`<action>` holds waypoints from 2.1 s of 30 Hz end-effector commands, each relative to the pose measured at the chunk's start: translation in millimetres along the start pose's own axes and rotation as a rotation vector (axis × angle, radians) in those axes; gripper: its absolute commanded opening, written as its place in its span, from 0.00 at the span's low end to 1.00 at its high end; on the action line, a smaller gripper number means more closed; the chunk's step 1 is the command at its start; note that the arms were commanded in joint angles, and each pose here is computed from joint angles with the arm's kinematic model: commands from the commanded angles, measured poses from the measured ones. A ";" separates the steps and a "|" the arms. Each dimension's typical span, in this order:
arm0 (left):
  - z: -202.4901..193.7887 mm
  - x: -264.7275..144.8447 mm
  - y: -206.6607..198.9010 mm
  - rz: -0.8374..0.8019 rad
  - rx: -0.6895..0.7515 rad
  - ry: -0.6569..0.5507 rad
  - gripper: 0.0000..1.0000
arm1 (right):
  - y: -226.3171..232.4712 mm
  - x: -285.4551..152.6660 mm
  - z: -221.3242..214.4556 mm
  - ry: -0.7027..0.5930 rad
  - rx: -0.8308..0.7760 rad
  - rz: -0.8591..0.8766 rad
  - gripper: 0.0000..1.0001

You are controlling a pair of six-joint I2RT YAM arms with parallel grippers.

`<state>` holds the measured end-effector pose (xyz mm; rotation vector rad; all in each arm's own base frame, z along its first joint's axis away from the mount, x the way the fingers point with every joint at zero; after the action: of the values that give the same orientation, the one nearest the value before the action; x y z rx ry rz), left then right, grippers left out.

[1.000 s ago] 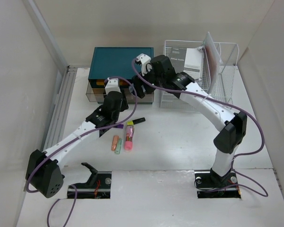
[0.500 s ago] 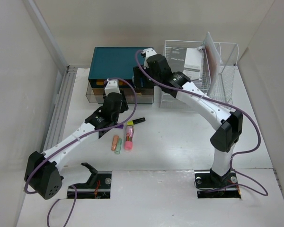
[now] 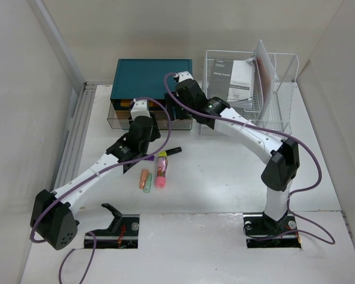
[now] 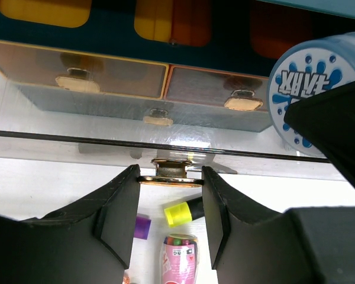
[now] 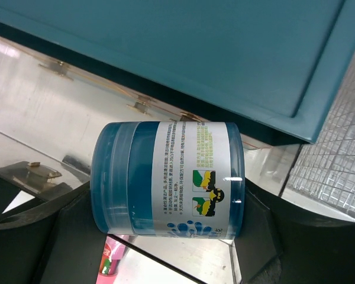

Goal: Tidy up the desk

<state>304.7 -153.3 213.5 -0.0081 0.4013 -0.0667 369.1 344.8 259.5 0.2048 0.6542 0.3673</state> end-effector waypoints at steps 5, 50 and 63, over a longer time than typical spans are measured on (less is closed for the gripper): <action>2.1 -4.5 -15.1 -0.075 -0.053 -0.001 0.00 | 13.9 -11.3 22.4 -0.075 0.032 0.061 0.47; 37.3 64.8 -29.0 -0.029 -0.049 -0.011 0.00 | -26.9 -162.8 113.1 -0.550 -0.013 0.038 0.82; 43.4 97.0 -16.6 0.015 -0.044 0.009 0.12 | -39.7 -150.6 89.9 -0.498 -0.045 0.035 0.82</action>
<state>406.1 -169.3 219.0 -0.0210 0.3914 -0.0053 327.2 247.0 382.6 0.2208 0.2114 0.3294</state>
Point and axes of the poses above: each gripper's point midway between its finger pads, its own x axis out along the fingers, its own y axis along the line the jaws close on, z = x × y, the point moved 3 cm from there along -x, back along the fingers, and after that the axes turned 11 degrees about x, right-handed, at the moved point
